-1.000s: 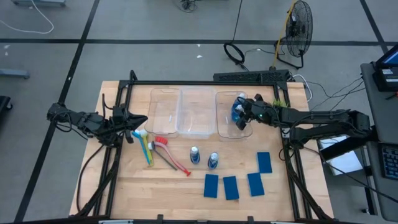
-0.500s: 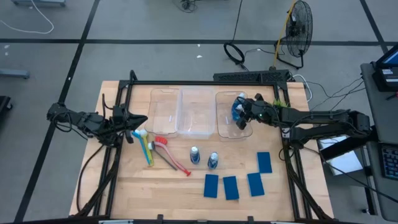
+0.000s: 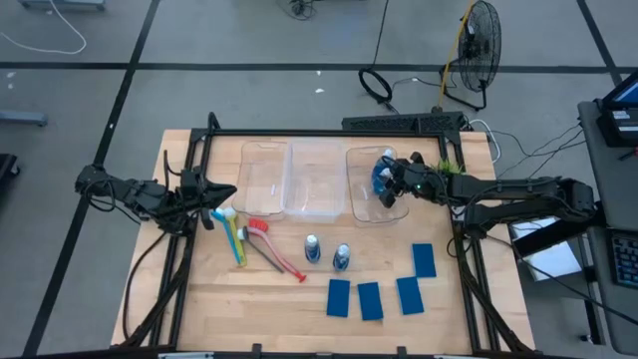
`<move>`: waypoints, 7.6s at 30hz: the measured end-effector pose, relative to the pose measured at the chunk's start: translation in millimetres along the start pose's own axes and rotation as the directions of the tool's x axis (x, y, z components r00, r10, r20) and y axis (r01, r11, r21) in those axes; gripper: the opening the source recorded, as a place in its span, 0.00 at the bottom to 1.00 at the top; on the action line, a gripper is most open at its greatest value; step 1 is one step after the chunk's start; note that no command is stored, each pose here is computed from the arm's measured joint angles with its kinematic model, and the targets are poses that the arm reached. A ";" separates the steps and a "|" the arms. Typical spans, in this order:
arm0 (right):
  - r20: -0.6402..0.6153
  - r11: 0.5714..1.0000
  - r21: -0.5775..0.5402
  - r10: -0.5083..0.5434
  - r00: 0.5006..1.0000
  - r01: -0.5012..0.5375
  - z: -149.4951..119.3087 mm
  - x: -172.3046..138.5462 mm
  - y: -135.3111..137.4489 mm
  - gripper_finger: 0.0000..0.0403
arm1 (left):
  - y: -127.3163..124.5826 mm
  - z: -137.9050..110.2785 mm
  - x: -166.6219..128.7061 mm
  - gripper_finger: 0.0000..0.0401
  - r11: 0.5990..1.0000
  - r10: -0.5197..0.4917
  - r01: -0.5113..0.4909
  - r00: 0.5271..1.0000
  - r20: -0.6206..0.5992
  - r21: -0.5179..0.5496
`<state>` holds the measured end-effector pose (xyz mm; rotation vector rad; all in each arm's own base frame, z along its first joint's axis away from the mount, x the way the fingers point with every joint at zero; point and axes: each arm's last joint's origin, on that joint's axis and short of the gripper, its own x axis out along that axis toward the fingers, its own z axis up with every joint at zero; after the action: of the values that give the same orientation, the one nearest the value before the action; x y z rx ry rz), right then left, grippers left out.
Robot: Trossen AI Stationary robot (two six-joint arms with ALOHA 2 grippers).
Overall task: Pick & Place Kitchen Sink Supplies
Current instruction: Put the blue dishwashing liquid bottle into the right transparent bin
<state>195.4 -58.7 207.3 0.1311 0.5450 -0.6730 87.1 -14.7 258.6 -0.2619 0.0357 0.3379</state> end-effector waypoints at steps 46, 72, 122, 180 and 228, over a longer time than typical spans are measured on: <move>0.538 0.840 -0.037 0.473 0.698 -0.541 42.1 -102.4 -8.7 0.48 | 0.0 0.1 0.0 0.08 1.000 0.000 0.000 1.000 0.000 0.001; 0.402 0.569 -0.141 0.781 0.479 -0.810 33.9 -103.5 51.6 0.23 | 0.0 0.1 0.0 0.08 1.000 -0.001 0.001 1.000 0.000 0.000; -0.172 0.591 -0.327 0.730 0.661 -0.737 66.9 -73.8 127.9 0.63 | -0.1 0.0 0.0 0.08 1.000 -0.004 0.004 1.000 -0.001 -0.004; -0.409 0.479 -0.398 0.671 0.618 -0.783 48.9 -3.8 170.4 0.69 | 0.0 -0.1 0.0 0.08 1.000 0.000 0.000 1.000 -0.001 0.006; -0.336 0.550 -0.376 0.669 0.663 -0.746 54.6 -1.8 172.7 0.31 | -0.1 -0.2 0.0 0.08 1.000 -0.004 0.004 1.000 -0.002 0.002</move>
<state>325.7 61.3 245.0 -0.0803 0.7326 0.3088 87.2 -14.8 258.5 -0.2604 0.0380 0.3337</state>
